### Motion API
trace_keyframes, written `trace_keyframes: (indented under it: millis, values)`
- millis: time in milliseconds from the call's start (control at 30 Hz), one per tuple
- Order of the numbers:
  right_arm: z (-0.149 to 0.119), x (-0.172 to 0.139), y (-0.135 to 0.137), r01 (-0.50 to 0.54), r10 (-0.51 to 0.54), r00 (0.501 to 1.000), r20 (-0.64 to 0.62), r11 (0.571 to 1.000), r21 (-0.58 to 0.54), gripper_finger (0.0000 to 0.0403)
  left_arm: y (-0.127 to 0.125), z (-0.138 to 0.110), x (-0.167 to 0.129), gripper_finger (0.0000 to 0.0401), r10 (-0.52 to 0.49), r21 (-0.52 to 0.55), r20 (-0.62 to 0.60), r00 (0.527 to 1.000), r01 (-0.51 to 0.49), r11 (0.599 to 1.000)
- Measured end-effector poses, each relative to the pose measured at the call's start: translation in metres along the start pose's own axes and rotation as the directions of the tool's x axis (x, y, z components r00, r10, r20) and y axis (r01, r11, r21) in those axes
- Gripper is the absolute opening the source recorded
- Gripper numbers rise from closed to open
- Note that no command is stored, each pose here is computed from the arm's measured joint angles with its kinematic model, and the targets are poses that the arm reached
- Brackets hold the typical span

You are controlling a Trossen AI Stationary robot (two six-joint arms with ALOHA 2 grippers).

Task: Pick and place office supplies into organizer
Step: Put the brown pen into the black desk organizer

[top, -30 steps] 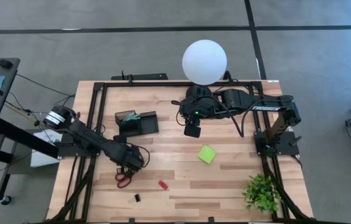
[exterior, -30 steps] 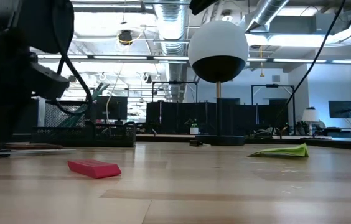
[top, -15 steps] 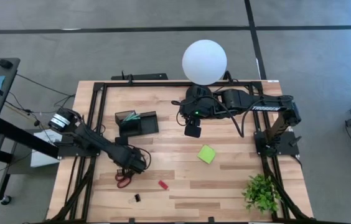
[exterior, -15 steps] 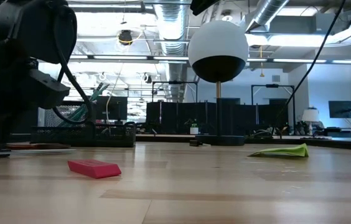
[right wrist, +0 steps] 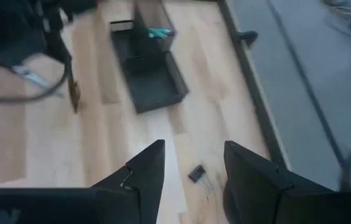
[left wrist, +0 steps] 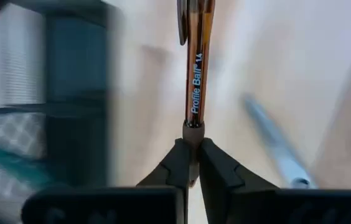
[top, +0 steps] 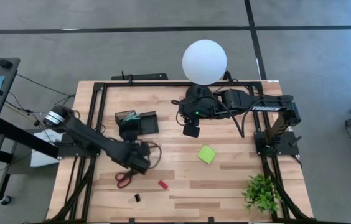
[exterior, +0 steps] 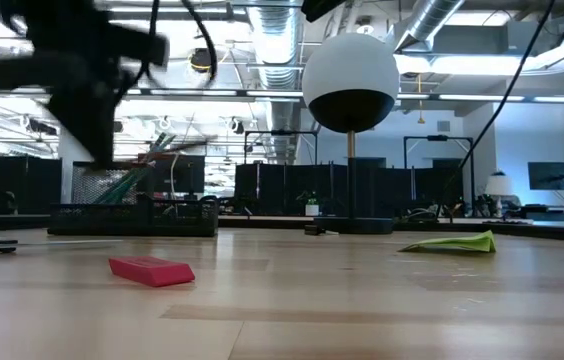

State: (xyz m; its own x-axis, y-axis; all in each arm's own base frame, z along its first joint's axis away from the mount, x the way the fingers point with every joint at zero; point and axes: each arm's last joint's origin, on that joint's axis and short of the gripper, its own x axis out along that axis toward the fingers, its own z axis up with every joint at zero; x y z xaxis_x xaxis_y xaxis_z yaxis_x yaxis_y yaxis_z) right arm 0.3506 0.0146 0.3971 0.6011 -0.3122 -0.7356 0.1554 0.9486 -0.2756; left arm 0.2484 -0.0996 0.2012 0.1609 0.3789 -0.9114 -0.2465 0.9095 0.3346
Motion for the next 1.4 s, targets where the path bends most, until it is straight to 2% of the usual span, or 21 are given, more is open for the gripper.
trace_keyframes:
  millis: [100, 200, 300, 400, 467, 533, 667, 800, 967, 1133, 1233, 1400]
  values:
    - [-0.004, -0.012, 0.003, 0.084, -0.084, 0.996, -0.003, 0.996, 0.0, 0.0161, 0.024, -0.009, -0.022, 0.0002, 0.067, -0.103, 0.078, 0.995, -0.059, 0.993]
    - [-0.008, -0.035, 0.004, 0.184, -0.185, 0.982, 0.038, 0.983, 0.011, 0.0161, 0.053, -0.024, -0.052, 0.0001, 0.148, -0.3, 0.224, 0.963, -0.076, 0.951]
    - [-0.009, -0.056, 0.006, 0.236, -0.24, 0.966, 0.097, 0.971, 0.046, 0.0161, 0.082, -0.041, -0.071, 0.0002, 0.247, -0.5, 0.39, 0.887, -0.021, 0.866]
    - [-0.011, -0.069, 0.01, 0.219, -0.225, 0.965, 0.133, 0.974, 0.054, 0.0161, 0.097, -0.054, -0.077, 0.0002, 0.299, -0.593, 0.531, 0.793, 0.095, 0.799]
    - [-0.014, -0.075, 0.013, 0.208, -0.211, 0.968, 0.137, 0.977, 0.039, 0.0161, 0.103, -0.065, -0.069, 0.0002, 0.305, -0.607, 0.555, 0.774, 0.126, 0.785]
    - [-0.013, -0.077, 0.018, 0.196, -0.199, 0.968, 0.153, 0.98, 0.034, 0.0161, 0.104, -0.073, -0.056, 0.0002, 0.333, -0.643, 0.565, 0.755, 0.149, 0.751]
    - [-0.014, -0.074, 0.027, 0.185, -0.183, 0.973, 0.142, 0.983, 0.003, 0.0161, 0.098, -0.089, -0.022, 0.0002, 0.403, -0.684, 0.575, 0.712, 0.147, 0.715]
    - [-0.013, -0.062, 0.034, 0.189, -0.183, 0.976, 0.114, 0.981, -0.039, 0.0161, 0.094, -0.099, 0.008, 0.0001, 0.502, -0.742, 0.563, 0.656, 0.133, 0.657]
    - [-0.009, -0.048, 0.036, 0.203, -0.199, 0.976, 0.091, 0.978, -0.042, 0.0161, 0.089, -0.103, 0.031, 0.0001, 0.557, -0.783, 0.56, 0.614, 0.171, 0.599]
    - [-0.007, -0.036, 0.034, 0.218, -0.215, 0.974, 0.069, 0.975, -0.039, 0.0161, 0.089, -0.103, 0.035, 0.0, 0.565, -0.775, 0.556, 0.61, 0.133, 0.618]
    - [-0.006, -0.034, 0.029, 0.229, -0.227, 0.972, 0.065, 0.973, -0.025, 0.0161, 0.09, -0.095, 0.021, 0.0, 0.546, -0.758, 0.575, 0.609, 0.147, 0.635]
    - [-0.007, -0.032, 0.022, 0.243, -0.242, 0.969, 0.049, 0.97, -0.016, 0.0161, 0.098, -0.07, -0.027, 0.0, 0.463, -0.659, 0.629, 0.625, 0.112, 0.744]
